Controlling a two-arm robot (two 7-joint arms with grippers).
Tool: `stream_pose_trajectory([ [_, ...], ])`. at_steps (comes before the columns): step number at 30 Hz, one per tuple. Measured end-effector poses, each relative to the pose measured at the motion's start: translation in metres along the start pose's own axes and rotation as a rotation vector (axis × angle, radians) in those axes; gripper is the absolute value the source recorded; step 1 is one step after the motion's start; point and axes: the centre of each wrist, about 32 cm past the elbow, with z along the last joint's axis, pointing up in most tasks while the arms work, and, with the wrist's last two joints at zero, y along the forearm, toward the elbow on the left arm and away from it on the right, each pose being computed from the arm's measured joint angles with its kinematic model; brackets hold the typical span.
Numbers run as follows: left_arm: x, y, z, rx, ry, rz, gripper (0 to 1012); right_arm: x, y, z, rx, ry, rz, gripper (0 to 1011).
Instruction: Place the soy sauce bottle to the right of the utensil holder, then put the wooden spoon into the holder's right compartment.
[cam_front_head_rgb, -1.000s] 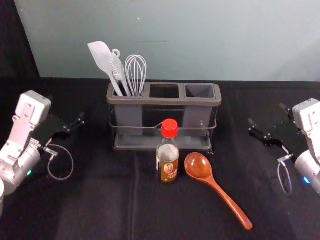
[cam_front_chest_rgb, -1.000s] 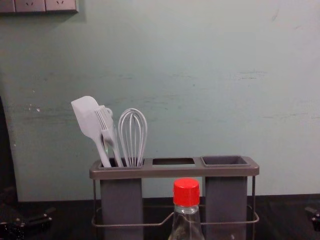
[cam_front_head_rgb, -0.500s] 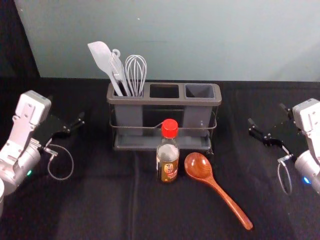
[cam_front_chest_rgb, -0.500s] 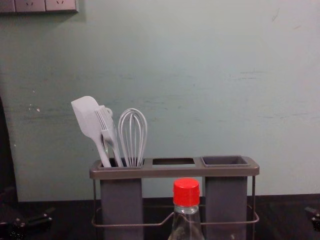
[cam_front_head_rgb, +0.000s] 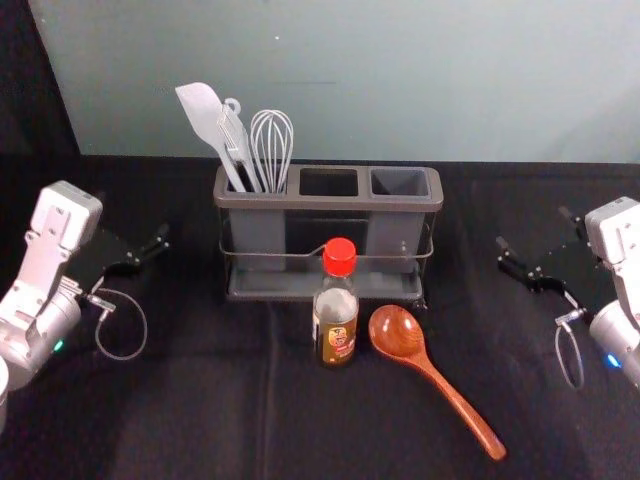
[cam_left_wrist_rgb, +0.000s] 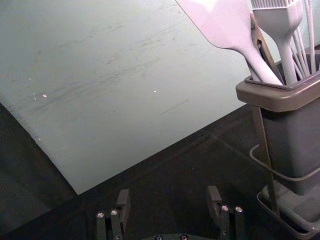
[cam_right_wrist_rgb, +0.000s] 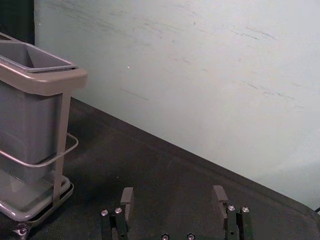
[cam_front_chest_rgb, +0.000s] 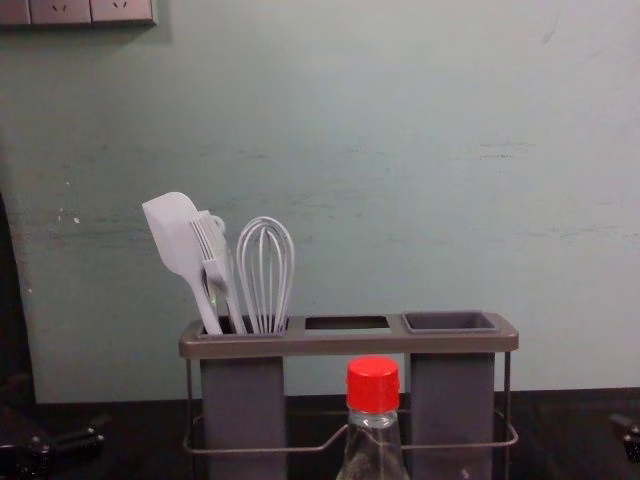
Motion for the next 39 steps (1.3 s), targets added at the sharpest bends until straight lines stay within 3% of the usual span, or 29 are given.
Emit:
stream_pose_trajectory([
  [39, 0.0000, 0.0000, 0.0000, 0.000, 0.000, 0.000, 1005, 0.0011, -0.0048, -0.0002, 0.002, -0.003, 0.001, 1003],
])
